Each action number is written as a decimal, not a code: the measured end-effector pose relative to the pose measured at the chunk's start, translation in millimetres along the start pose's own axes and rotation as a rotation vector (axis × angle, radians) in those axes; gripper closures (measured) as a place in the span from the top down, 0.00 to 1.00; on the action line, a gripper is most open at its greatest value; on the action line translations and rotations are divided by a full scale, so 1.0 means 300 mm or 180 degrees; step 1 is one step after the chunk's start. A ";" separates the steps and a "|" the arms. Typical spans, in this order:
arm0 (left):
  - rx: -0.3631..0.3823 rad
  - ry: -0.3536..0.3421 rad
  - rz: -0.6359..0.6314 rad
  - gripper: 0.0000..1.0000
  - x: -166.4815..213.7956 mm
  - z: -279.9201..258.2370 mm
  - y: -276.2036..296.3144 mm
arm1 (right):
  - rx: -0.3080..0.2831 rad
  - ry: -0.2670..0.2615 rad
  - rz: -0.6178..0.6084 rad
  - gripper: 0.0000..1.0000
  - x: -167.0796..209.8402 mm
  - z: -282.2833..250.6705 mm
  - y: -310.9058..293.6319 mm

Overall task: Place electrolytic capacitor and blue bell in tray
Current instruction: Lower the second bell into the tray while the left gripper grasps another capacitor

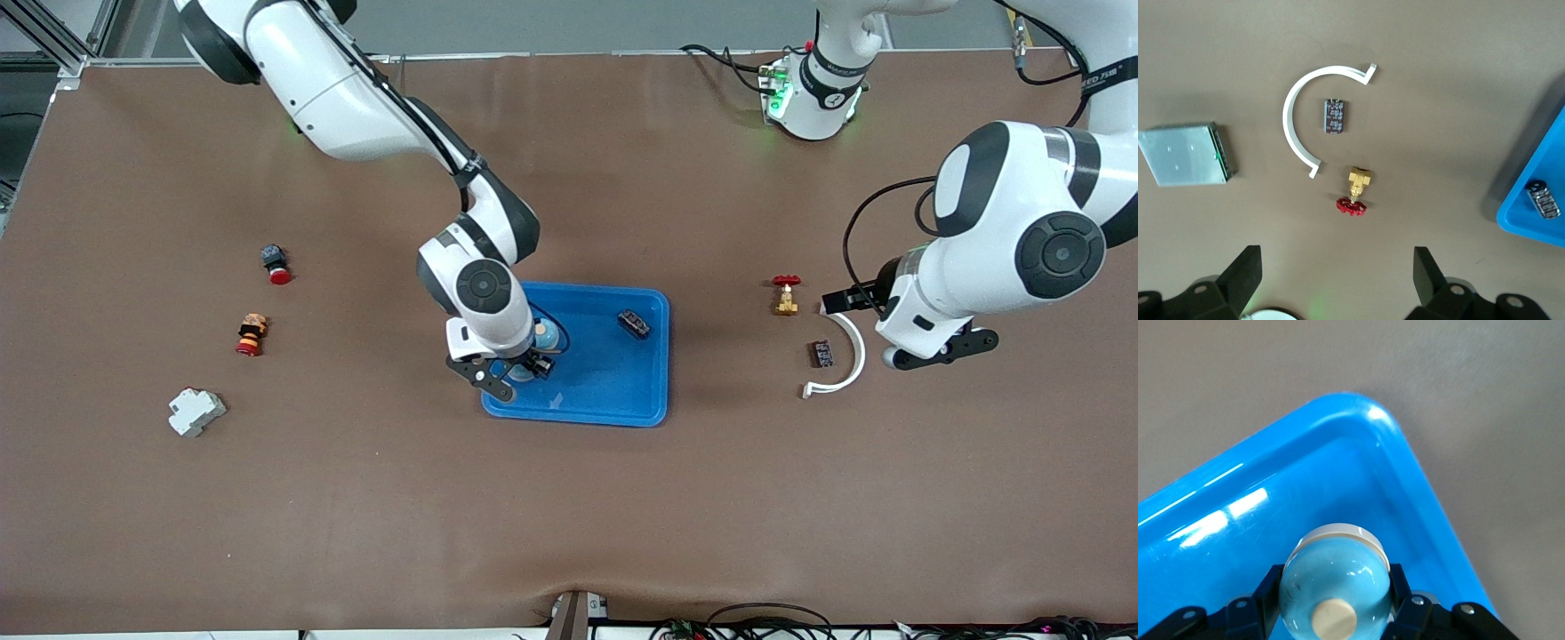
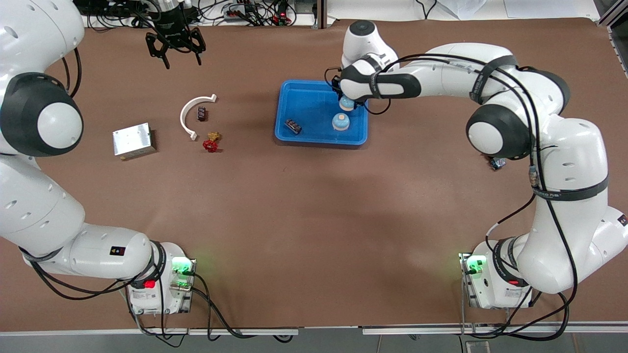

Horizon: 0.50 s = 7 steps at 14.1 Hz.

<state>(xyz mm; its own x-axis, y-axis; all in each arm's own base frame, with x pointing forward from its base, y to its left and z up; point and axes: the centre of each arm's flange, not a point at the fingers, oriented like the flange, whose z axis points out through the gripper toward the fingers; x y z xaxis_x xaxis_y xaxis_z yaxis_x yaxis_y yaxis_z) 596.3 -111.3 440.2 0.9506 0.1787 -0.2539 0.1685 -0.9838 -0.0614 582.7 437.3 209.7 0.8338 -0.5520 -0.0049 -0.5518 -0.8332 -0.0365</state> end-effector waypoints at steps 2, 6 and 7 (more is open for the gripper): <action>-0.0059 0.0161 0.0092 1.00 0.003 0.018 -0.026 | 0.0012 0.0010 0.0026 0.67 0.006 0.014 -0.013; -0.0122 0.0453 0.0208 1.00 -0.058 0.102 -0.058 | 0.0067 0.0035 0.0098 0.67 0.027 0.010 -0.034; -0.0124 0.0472 0.0225 1.00 -0.068 0.127 -0.069 | 0.0077 0.0037 0.0115 0.67 0.030 0.010 -0.039</action>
<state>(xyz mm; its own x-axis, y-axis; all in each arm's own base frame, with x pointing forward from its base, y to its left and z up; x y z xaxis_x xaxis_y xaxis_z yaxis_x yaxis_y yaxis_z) 563.3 -93.9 410.0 0.9880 0.1077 -0.1109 0.1072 -0.9942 -0.0104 596.7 442.2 207.0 0.8130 -0.5823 0.0049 -0.5810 -0.8116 -0.0607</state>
